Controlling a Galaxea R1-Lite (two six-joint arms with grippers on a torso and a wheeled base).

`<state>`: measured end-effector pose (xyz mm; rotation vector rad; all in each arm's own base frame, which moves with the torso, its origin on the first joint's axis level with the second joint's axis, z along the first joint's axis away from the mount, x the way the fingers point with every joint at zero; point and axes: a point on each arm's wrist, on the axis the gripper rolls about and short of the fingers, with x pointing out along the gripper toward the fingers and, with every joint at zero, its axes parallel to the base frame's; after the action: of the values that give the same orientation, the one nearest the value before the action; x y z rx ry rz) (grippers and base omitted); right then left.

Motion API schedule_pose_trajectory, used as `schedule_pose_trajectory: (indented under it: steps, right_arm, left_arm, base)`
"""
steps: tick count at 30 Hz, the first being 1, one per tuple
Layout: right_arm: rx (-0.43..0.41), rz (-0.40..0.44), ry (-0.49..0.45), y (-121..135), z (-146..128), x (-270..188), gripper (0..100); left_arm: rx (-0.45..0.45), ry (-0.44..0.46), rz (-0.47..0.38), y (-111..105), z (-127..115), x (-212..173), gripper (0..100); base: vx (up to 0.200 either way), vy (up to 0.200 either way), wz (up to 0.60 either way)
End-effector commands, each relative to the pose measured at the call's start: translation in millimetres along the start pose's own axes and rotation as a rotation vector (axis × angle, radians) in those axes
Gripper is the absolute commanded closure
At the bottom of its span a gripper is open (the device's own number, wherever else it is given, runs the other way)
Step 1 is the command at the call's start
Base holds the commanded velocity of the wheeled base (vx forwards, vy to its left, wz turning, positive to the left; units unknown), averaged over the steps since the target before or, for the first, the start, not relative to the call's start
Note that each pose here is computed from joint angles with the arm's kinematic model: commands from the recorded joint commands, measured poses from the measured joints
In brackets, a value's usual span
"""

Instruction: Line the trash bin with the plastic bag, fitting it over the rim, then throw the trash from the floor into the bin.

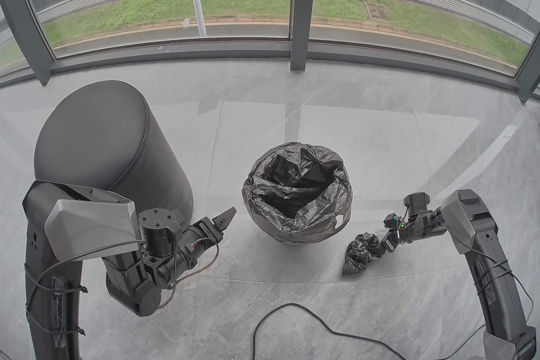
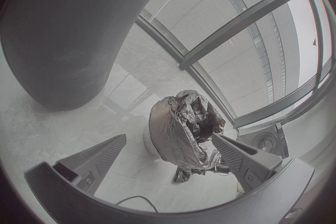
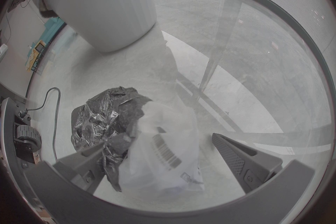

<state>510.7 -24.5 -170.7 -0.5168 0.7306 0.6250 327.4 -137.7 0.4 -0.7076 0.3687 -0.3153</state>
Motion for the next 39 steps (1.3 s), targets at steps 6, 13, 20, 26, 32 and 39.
schedule_pose_trajectory:
  steps: [6, 13, 20, 26, 32, 39]
  right_arm:
    - [-0.018, -0.009, -0.055, 0.2, -10.8, 8.1, 100]
    - [-0.018, -0.205, -0.273, -54.8, 44.0, -48.0, 100]
    - [0.062, -0.284, -0.344, -94.2, 100.2, -135.6, 100]
    - [0.151, -0.181, -0.298, -76.6, 155.7, -191.9, 100]
    - [0.09, -0.043, -0.266, -15.4, 227.4, -224.8, 100]
    - [-0.03, -0.115, -0.337, 25.6, 287.4, -291.1, 100]
  left_arm:
    - [0.003, -0.018, -0.008, -1.6, 5.2, 0.5, 0]
    - [0.004, -0.048, -0.038, -13.0, 16.8, -5.8, 0]
    - [0.006, -0.1, -0.086, -31.9, 35.9, -20.4, 0]
    - [0.005, -0.13, -0.115, -44.3, 48.2, -36.6, 0]
    - [0.011, -0.121, -0.126, -50.1, 46.7, -44.1, 0]
    - [0.011, -0.136, -0.146, -56.6, 51.8, -50.5, 0]
  base:
    - [0.0, 0.0, 0.0]
    - [0.0, 0.0, 0.0]
    - [0.0, 0.0, 0.0]
    - [0.0, 0.0, 0.0]
    - [0.0, 0.0, 0.0]
    - [0.0, 0.0, 0.0]
